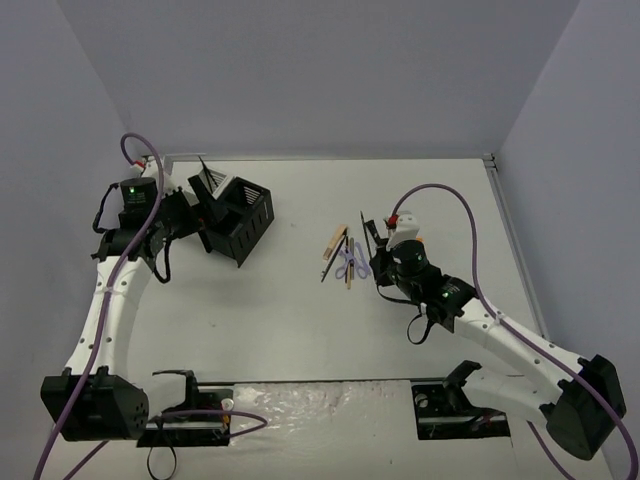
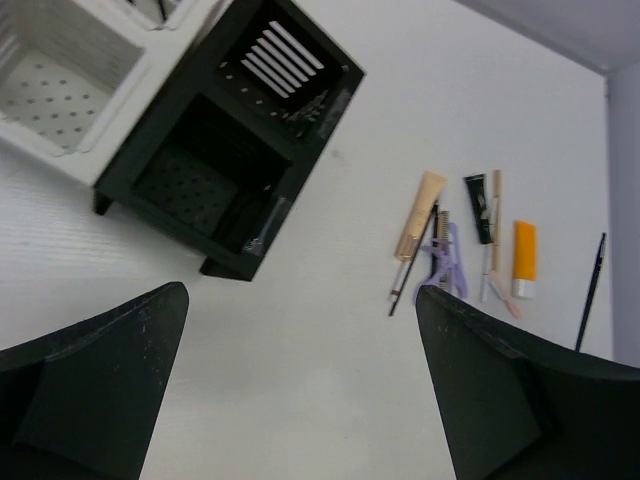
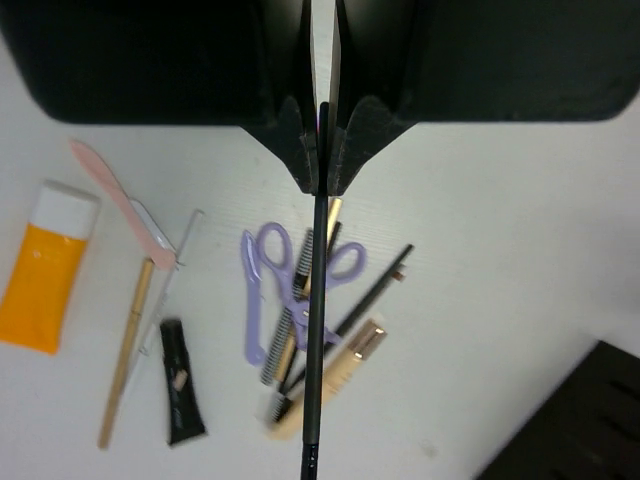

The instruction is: Organize the makeup

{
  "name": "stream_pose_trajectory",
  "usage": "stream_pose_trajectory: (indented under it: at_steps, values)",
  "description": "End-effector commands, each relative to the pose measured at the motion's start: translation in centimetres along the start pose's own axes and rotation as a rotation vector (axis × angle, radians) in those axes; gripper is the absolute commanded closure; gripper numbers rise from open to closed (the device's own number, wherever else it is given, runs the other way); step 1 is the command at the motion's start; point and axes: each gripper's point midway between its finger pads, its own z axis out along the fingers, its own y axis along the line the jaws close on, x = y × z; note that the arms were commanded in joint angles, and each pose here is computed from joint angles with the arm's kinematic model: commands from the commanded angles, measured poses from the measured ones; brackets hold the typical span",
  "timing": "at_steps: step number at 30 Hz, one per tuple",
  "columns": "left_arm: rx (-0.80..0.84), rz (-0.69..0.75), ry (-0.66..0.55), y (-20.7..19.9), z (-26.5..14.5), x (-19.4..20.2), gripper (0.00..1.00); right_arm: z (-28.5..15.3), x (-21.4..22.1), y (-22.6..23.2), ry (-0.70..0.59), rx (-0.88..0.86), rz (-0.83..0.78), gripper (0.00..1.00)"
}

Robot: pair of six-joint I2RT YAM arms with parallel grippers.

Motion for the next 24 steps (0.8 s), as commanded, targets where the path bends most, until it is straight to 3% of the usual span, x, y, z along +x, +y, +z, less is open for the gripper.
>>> stream_pose_trajectory:
  at_steps: [1, 11, 16, 24]
  values:
    - [0.319, -0.041, -0.104, -8.6, -2.2, -3.3, 0.03, -2.4, -5.8, 5.6, -0.211, -0.288, -0.083, 1.0]
    - [0.574, -0.058, -0.151, -19.4, -2.6, -3.2, 0.04, -4.0, -10.2, 10.2, -0.359, -0.501, -0.134, 1.0]
    - [0.596, -0.034, -0.154, -22.2, -1.6, -2.6, 0.05, -3.8, -10.8, 10.9, -0.374, -0.528, -0.136, 1.0]
    - [0.646, -0.003, -0.057, -25.7, 1.0, 0.7, 0.15, -3.7, -11.1, 11.5, -0.379, -0.554, -0.135, 1.0]
